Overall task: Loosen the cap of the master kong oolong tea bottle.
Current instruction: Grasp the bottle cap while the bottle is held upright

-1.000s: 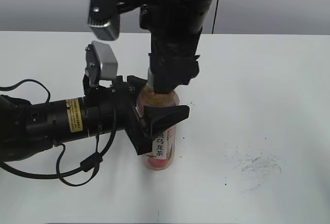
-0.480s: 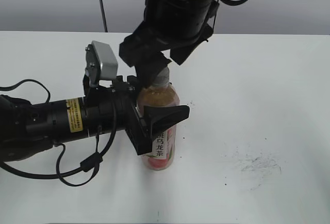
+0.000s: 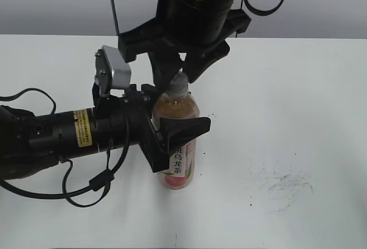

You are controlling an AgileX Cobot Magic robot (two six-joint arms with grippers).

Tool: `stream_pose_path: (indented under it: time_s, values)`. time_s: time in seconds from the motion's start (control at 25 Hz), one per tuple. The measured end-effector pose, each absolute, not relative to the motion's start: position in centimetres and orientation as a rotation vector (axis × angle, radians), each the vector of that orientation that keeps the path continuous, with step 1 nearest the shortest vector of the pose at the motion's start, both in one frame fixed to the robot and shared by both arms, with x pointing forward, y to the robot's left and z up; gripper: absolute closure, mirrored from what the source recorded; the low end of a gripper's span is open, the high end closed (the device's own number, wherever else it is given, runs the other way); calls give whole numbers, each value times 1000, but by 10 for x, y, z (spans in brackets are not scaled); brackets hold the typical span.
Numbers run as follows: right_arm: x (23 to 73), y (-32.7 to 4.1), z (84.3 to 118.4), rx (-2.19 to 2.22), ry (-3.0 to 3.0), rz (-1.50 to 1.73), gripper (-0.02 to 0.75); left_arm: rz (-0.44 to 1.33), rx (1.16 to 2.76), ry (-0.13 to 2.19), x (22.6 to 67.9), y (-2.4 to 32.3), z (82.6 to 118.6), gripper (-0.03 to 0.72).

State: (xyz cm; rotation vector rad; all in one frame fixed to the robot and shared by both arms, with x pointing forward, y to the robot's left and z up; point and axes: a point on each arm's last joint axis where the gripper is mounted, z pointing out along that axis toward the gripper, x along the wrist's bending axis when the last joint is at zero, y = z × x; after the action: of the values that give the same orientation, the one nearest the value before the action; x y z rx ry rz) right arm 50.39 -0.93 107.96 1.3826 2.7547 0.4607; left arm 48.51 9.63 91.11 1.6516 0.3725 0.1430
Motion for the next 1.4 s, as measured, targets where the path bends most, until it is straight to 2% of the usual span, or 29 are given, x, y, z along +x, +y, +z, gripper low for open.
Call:
stream_pose_path:
  time_s: [0.12,0.36,0.8,1.04,1.28,1.4]
  values:
    - [504,-9,1080,1360,2762,459,468,143,1652,373,485,96,911,243]
    - [504,-9,1080,976,2882,443,468,143,1651,373,485,96,911,243]
    - [504,-9,1080,-388,2908,342,468,143,1652,371,485,96,911,243]
    - [503,-9,1080,-1074,2686,266,468,143,1652,371,485,96,911,243]
    - [503,-9,1081,-1821,2198,146,468,143,1652,371,485,96,911,243]
    - [503,-9,1081,-2041,1983,101,468,143,1653,371,485,96,911,243]
